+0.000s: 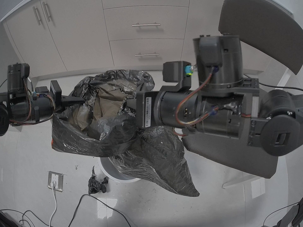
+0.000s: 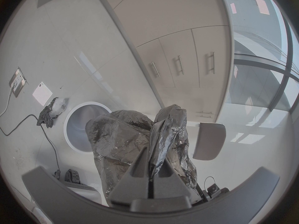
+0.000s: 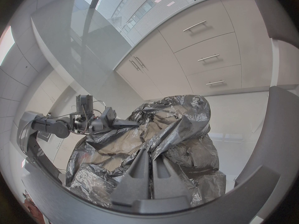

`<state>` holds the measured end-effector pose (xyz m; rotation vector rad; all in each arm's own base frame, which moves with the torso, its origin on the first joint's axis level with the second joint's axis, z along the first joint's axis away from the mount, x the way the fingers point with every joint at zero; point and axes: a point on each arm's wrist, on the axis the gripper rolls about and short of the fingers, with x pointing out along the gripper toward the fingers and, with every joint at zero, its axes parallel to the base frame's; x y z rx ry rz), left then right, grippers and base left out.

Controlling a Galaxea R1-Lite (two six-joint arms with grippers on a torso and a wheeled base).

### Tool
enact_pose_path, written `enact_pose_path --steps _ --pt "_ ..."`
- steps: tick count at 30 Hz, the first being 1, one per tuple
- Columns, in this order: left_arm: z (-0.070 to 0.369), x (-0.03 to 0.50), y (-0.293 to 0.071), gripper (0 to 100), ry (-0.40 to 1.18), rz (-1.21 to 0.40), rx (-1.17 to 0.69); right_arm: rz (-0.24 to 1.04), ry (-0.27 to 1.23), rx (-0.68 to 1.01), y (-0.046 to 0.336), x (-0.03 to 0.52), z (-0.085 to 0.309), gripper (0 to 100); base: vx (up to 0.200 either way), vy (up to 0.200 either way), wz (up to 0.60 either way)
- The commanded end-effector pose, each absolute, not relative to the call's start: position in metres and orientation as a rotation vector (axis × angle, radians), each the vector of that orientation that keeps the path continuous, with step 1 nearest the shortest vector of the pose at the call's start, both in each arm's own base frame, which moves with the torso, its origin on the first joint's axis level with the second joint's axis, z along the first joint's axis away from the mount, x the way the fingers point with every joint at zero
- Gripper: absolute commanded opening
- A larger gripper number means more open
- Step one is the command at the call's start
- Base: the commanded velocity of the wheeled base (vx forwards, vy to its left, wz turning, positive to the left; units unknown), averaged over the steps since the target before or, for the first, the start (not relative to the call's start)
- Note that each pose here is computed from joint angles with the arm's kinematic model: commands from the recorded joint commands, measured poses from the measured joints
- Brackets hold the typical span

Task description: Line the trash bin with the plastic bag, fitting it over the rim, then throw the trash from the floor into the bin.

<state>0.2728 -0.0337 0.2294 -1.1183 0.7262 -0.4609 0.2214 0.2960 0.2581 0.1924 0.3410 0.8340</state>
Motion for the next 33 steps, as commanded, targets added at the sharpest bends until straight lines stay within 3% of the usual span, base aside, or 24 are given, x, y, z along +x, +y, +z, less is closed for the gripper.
enact_pose_path --steps 1,17,33 --pt "0.195 0.299 -0.033 0 0.813 -0.394 -1.145 0.81 0.379 0.156 0.318 0.229 0.234 0 0.0 0.0 0.0" --pt "0.169 0.336 -0.015 0 0.812 -0.324 -1.166 0.703 0.372 0.138 0.378 0.257 0.188 0 0.0 0.0 0.0" --pt "0.157 0.361 0.006 0 0.778 -0.286 -1.143 0.631 0.326 0.131 0.388 0.306 0.169 0 0.0 0.0 0.0"
